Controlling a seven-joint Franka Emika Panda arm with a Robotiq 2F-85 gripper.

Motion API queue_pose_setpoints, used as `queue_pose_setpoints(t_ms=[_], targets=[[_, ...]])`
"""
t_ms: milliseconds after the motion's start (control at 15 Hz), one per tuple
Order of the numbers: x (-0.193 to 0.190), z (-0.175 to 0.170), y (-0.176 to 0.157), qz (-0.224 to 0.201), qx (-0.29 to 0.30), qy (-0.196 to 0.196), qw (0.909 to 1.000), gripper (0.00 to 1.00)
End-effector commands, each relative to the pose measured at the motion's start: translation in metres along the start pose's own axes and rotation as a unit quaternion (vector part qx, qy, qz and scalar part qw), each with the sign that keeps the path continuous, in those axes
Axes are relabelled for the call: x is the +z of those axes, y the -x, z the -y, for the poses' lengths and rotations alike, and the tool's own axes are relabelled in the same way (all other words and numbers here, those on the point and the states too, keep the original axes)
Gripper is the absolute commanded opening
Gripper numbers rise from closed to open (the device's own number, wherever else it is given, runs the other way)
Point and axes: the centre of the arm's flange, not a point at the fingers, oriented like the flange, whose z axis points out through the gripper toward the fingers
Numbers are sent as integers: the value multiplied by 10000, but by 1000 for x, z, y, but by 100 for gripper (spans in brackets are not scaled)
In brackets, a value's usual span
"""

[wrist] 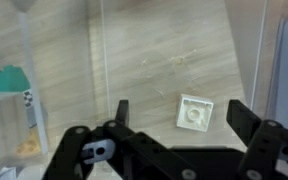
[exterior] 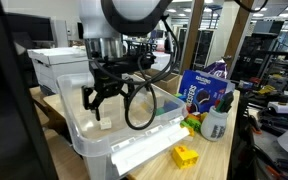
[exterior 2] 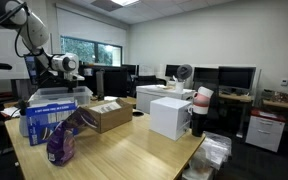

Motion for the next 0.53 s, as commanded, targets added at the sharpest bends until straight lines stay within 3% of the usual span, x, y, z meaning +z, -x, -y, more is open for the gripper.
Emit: queue_pose_setpoints(t_ms=[0,467], targets=[[17,-10,14,-271,256,-23,9993,100],[38,-9,20,-482,446,-174,9977,100]])
